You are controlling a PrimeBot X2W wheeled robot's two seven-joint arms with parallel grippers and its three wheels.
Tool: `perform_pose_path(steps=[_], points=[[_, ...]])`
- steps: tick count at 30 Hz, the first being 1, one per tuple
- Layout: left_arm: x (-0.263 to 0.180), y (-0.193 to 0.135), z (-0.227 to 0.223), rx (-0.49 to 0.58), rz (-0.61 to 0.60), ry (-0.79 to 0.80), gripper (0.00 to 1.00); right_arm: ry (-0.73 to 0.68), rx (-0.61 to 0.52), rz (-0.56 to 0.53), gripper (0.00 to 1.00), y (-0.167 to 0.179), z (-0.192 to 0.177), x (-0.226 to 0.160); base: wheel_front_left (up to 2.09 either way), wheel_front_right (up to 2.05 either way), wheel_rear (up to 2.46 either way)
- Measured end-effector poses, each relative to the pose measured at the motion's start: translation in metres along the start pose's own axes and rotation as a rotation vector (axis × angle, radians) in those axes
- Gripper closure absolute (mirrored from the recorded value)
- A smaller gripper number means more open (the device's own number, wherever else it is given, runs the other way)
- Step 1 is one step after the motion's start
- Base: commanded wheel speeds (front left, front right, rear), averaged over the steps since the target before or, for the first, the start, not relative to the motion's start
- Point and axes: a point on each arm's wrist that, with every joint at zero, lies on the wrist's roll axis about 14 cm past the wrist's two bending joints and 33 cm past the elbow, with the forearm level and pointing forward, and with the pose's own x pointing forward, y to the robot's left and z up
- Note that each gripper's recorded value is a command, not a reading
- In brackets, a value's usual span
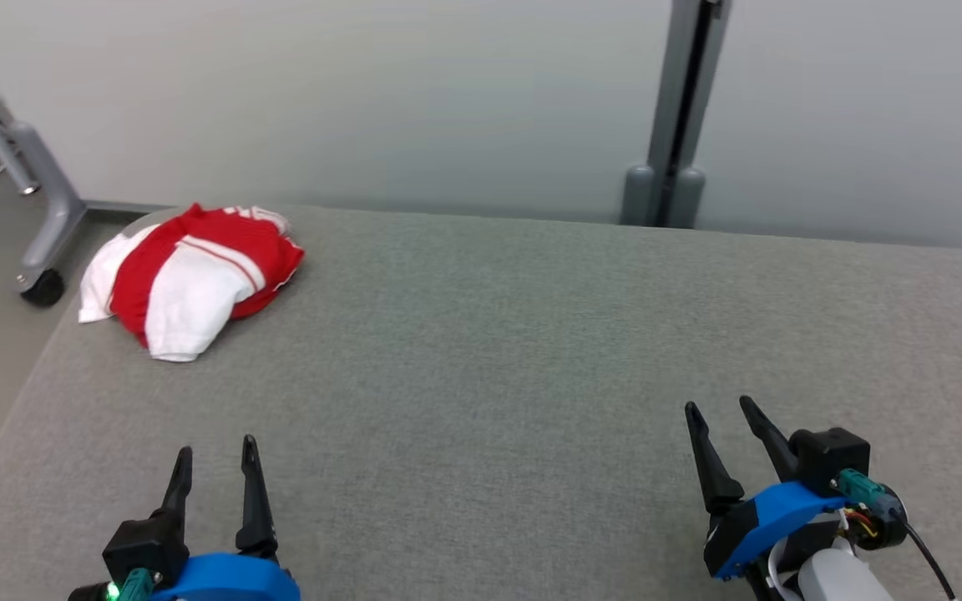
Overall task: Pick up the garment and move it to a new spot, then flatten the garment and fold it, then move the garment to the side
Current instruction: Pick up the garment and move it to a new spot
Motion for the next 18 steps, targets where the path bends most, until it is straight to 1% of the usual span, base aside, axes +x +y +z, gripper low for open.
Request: perform_pose_path(steps=[5,11,15,18], points=[[-0.019,0.045,0.003,-0.02,0.15,-0.012,0.0,0.023,-0.013,0.136,0.0,0.046,-0.006,0.024,0.0,0.0,0.0],[-0.057,0.099,-0.007,-0.039,0.339,0.012,0.0,0.045,-0.019,0.308,0.0,0.107,-0.012,0.045,0.0,0.0,0.0],[-0.073,0.118,-0.009,-0.04,0.409,0.018,0.0,0.064,-0.016,0.377,0.0,0.131,-0.019,0.051,0.0,0.0,0.0],[-0.076,0.123,-0.01,-0.035,0.425,0.024,0.0,0.076,-0.012,0.399,0.0,0.138,-0.024,0.053,0.0,0.0,0.0]])
